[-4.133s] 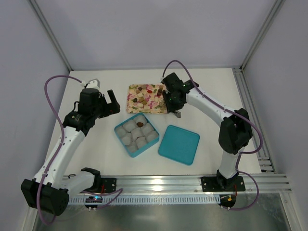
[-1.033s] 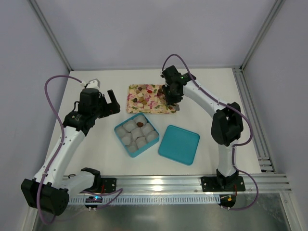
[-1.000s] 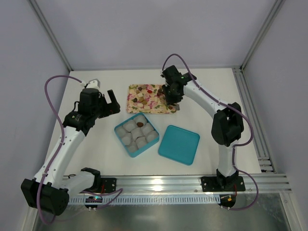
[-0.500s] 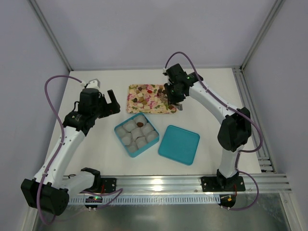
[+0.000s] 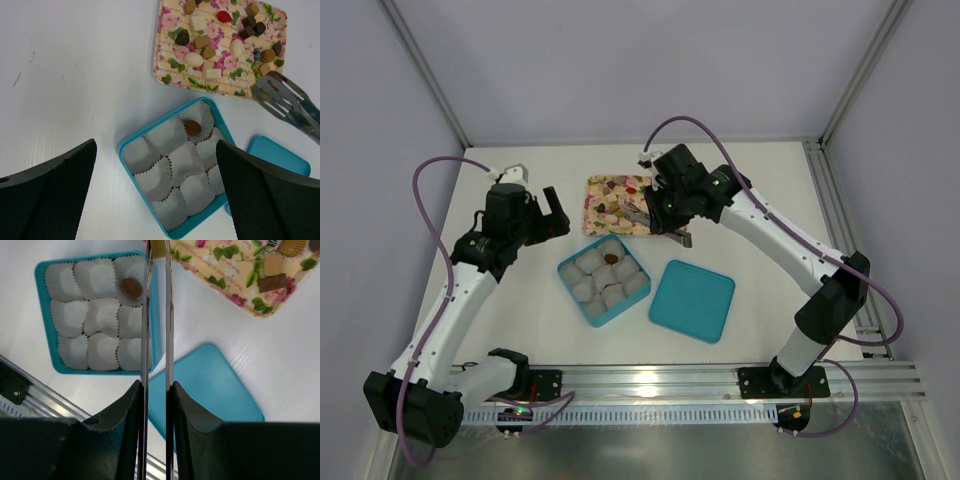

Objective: Pack the chocolate

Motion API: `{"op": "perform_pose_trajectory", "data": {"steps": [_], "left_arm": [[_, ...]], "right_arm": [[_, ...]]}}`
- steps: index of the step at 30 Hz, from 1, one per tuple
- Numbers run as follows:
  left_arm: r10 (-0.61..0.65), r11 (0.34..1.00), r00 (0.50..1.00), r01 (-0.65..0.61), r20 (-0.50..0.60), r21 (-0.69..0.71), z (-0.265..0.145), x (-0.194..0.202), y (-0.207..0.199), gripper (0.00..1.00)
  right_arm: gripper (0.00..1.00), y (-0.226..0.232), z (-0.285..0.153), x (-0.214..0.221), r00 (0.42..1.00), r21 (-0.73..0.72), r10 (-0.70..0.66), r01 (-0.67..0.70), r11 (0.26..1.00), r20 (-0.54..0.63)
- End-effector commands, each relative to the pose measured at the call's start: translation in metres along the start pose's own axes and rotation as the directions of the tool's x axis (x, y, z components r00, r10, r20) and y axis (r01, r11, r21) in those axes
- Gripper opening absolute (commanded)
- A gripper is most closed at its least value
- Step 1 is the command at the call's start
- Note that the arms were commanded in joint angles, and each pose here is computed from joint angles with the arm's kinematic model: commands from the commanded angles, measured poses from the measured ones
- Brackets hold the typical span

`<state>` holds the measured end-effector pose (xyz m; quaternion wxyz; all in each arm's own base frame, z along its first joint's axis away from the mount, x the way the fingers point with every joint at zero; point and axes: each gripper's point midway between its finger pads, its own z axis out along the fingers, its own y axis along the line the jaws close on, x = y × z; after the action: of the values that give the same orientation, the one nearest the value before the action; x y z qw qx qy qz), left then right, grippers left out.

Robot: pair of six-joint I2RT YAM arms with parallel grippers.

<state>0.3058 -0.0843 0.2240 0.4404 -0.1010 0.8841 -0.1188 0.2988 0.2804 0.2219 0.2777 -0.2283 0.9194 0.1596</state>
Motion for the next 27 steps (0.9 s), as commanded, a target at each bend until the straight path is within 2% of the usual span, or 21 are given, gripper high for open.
{"op": "perform_pose_trajectory", "data": {"steps": [1, 11, 27], "left_arm": [[-0.008, 1.0, 0.999, 0.006, 0.049, 0.027, -0.002, -0.012, -0.006, 1.0], [-0.006, 1.0, 0.998, 0.004, 0.059, 0.031, -0.007, -0.017, -0.007, 1.0], [0.014, 1.0, 0.999, -0.013, 0.043, -0.007, -0.011, -0.006, 0.004, 1.0]], "right_arm": [[0.28, 0.032, -0.014, 0.005, 1.0, -0.065, -0.023, 0.025, 0.998, 0.018], [0.28, 0.081, 0.007, 0.029, 0.995, -0.14, -0.092, 0.086, 0.986, -0.039], [0.28, 0.098, 0.053, 0.042, 0.989, -0.165, -0.109, 0.092, 0.982, -0.102]]}}
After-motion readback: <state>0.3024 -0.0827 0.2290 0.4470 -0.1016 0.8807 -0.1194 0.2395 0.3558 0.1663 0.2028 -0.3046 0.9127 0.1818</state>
